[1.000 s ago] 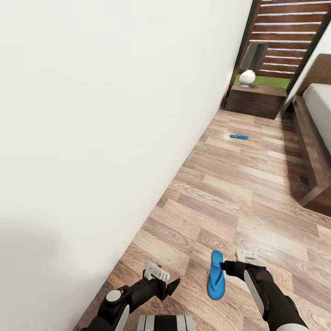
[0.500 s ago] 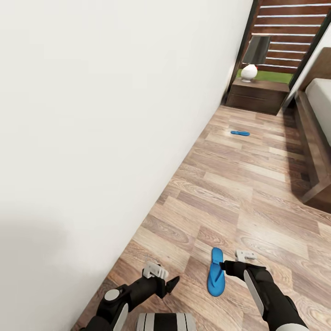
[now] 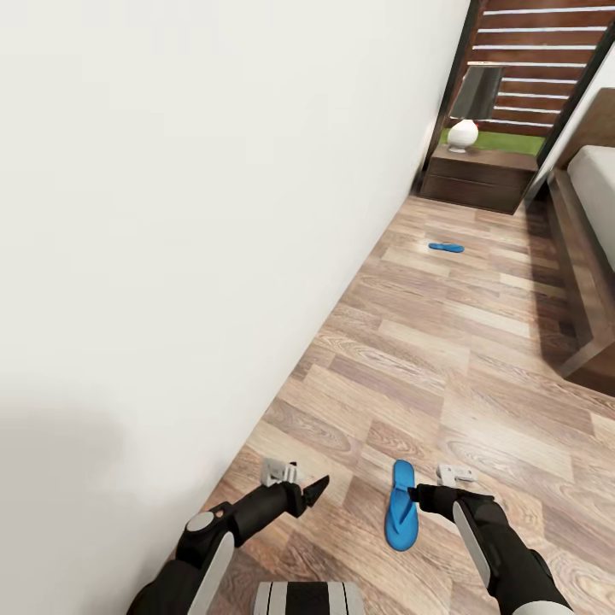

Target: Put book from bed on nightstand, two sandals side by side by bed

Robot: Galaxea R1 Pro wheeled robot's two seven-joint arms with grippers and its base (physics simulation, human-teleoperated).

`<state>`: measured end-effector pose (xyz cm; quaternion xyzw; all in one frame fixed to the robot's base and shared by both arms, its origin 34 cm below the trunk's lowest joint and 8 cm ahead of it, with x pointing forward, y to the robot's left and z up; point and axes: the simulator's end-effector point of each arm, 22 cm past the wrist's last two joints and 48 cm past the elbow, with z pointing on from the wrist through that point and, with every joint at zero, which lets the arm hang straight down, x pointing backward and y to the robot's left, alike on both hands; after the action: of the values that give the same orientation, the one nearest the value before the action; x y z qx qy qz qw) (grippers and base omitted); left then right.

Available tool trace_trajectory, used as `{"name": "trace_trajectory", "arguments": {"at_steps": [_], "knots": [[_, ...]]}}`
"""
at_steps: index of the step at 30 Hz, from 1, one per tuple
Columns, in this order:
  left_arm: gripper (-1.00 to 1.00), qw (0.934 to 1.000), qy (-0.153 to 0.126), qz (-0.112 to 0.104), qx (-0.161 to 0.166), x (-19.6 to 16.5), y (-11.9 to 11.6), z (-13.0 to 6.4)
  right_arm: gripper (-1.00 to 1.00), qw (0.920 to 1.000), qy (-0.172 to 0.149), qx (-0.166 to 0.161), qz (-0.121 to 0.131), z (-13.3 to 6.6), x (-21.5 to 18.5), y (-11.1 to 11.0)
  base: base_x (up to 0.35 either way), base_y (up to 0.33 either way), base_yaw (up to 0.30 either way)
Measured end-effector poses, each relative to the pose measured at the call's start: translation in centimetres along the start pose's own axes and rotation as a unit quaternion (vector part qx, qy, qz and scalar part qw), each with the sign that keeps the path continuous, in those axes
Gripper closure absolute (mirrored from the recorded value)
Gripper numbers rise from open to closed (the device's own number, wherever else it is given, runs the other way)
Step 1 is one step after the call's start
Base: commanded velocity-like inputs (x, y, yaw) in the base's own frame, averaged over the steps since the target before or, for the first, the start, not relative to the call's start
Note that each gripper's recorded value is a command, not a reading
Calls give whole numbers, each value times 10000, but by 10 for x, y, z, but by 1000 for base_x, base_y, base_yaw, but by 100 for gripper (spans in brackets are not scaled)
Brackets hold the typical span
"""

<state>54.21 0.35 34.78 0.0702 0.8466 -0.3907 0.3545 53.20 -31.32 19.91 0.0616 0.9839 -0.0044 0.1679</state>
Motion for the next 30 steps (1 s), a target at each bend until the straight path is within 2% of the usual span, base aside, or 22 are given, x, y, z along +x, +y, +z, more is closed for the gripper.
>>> {"name": "trace_trajectory", "arguments": {"at_steps": [7,30], "knots": [[-100,9999,-101,45,-45,-10,2,-1,-100,10000,3,10,-13,0,0,0,0,0,0],[-100,9993,204,-279,-149,31,25,10,-100,9989,461,50,-36,31,43,-1,0,0,0]]}}
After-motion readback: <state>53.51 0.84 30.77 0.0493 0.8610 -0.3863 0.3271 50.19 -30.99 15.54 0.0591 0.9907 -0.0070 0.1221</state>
